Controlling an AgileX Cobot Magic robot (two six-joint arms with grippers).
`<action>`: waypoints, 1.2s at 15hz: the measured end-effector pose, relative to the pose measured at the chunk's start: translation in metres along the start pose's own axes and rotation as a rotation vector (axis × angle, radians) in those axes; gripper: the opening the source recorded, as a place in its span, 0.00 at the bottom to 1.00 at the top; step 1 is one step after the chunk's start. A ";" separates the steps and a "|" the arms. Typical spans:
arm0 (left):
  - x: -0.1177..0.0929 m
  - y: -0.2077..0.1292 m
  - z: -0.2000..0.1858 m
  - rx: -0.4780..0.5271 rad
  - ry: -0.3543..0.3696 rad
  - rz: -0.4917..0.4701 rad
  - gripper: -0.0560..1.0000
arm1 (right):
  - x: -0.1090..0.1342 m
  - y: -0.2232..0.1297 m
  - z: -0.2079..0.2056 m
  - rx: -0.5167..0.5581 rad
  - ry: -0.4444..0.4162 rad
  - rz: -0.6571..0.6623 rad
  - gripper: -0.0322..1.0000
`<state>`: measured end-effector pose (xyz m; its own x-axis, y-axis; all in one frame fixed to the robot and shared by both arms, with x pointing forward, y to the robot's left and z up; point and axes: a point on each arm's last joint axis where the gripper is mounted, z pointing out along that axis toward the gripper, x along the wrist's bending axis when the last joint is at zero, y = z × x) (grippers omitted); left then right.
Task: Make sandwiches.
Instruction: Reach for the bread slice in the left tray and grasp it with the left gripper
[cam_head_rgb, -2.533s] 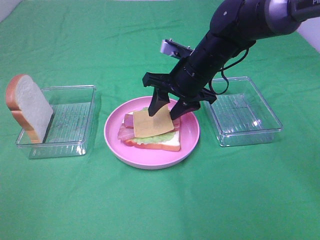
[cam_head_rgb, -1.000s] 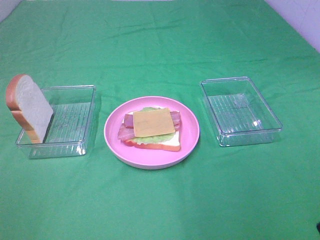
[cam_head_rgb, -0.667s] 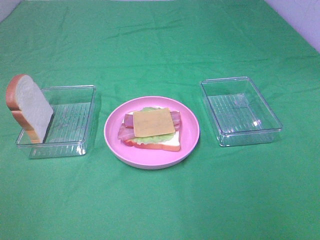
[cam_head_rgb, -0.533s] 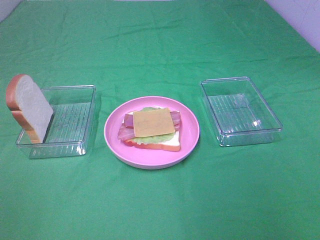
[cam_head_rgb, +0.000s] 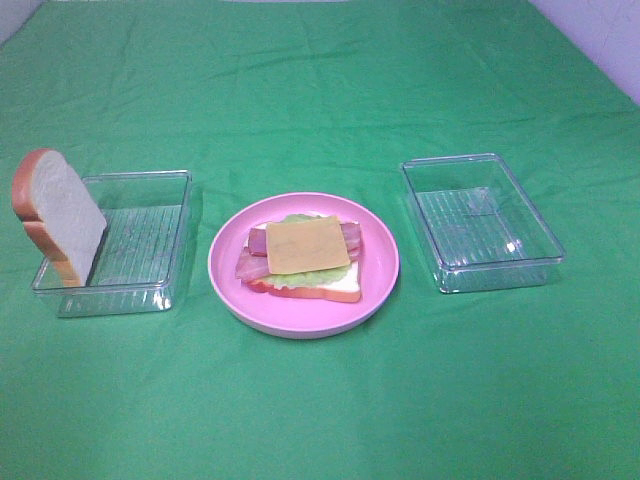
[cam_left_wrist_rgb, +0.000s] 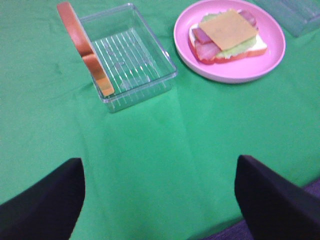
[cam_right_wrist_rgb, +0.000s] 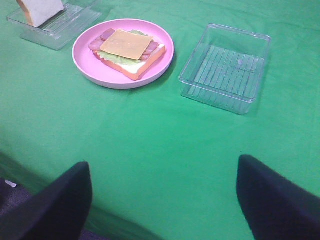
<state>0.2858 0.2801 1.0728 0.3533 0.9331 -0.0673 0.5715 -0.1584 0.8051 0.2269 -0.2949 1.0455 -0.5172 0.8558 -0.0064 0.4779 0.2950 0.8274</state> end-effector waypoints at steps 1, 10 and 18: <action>0.000 0.014 0.006 -0.003 0.003 -0.035 0.79 | 0.000 0.000 0.000 -0.002 0.000 0.000 0.76; 0.009 0.155 0.117 0.374 0.209 -0.085 0.79 | 0.000 0.000 0.000 -0.004 -0.001 -0.001 0.75; 0.017 0.191 0.238 0.598 0.283 -0.059 0.79 | 0.000 0.000 0.000 -0.004 -0.001 -0.001 0.75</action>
<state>0.5772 0.1894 1.0855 0.1469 0.9816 0.1216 0.9255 -0.1798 0.3334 0.2271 -0.2949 1.0458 -0.5169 0.8560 -0.0083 0.4745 0.2945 0.8295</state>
